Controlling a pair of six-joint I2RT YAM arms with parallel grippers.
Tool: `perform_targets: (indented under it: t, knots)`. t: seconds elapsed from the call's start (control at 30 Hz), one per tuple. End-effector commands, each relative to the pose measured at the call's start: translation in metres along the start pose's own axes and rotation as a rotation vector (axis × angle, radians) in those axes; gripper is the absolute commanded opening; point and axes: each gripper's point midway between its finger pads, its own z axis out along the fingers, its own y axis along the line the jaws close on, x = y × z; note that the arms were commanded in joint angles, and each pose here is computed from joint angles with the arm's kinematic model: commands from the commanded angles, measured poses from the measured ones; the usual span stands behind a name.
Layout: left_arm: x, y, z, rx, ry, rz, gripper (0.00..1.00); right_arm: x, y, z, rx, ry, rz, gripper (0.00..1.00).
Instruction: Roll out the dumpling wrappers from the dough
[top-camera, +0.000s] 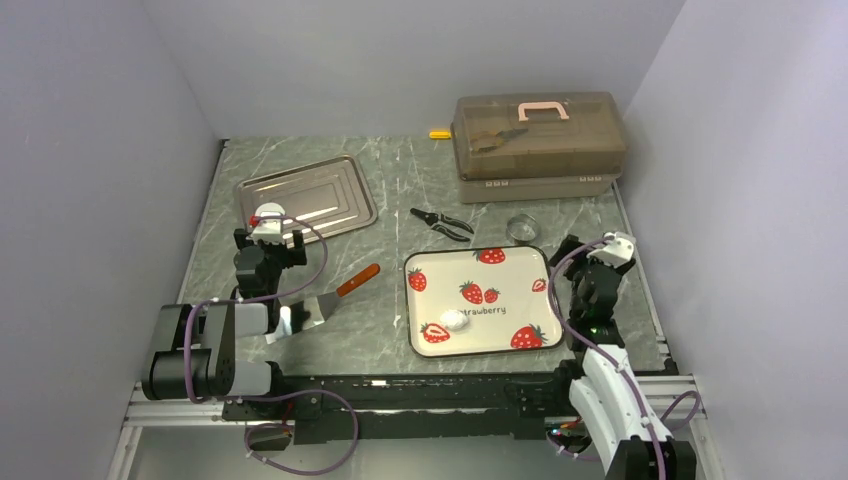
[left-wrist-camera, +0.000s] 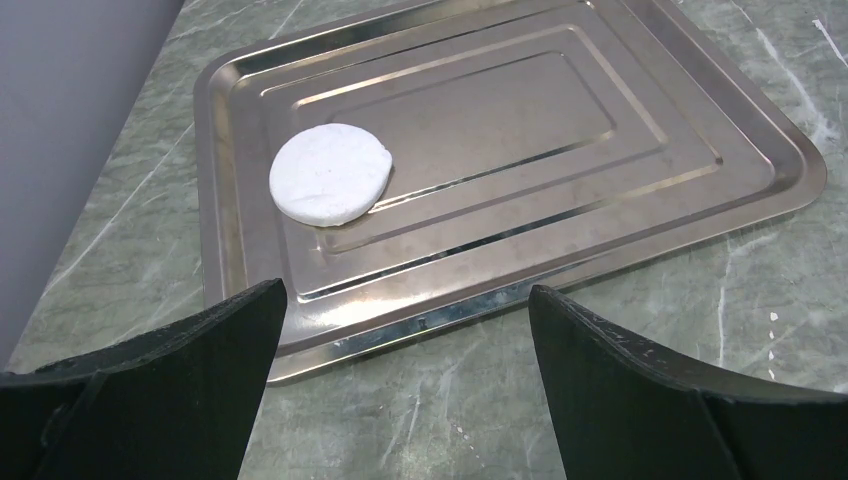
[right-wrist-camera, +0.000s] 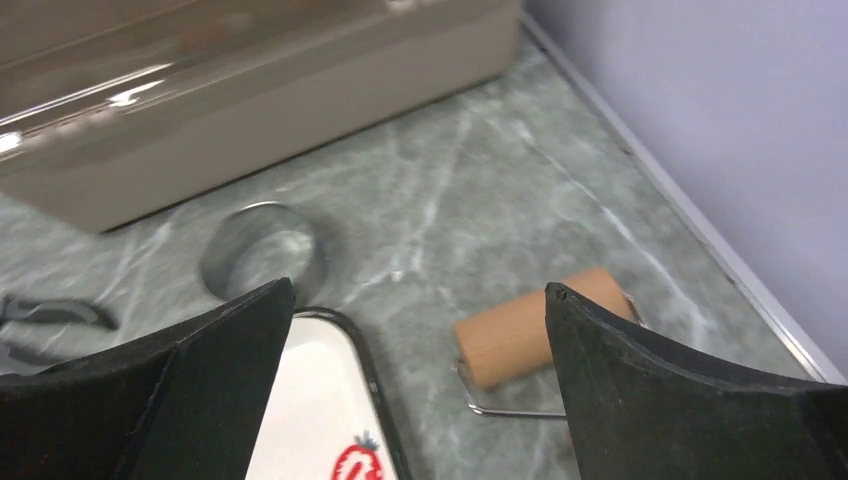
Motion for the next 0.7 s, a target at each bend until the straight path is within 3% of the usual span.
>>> perform_targets:
  t: [0.0, 0.1, 0.17, 0.3, 0.4, 0.5, 0.67]
  knots:
    - [-0.023, 0.003, 0.005, -0.015, -0.072, 0.009, 0.99, -0.008, -0.051, -0.008, 0.340, 0.045, 0.077, 1.00]
    - [-0.022, 0.003, 0.004, -0.014, -0.071, 0.009, 0.99, 0.007, -0.087, -0.032, 0.647, 0.095, 0.251, 1.00]
    - [-0.023, 0.003, 0.004, -0.015, -0.072, 0.009, 0.99, 0.000, -0.085, -0.033, 0.645, 0.139, 0.206, 1.00]
    - [-0.022, 0.003, 0.004, -0.015, -0.072, 0.009, 0.99, -0.016, -0.064, -0.023, 0.486, 0.217, 0.069, 1.00]
    - [-0.023, -0.001, 0.004, 0.010, -0.078, 0.016, 0.99, -0.023, -0.022, -0.007, 0.205, 0.316, -0.082, 1.00]
    - [-0.024, -0.002, 0.002, 0.015, -0.086, 0.018, 0.99, -0.036, 0.001, -0.006, 0.037, 0.422, -0.225, 0.99]
    - [-0.028, -0.001, -0.006, 0.023, -0.130, 0.016, 0.99, -0.036, -0.002, -0.029, -0.116, 0.575, -0.516, 0.93]
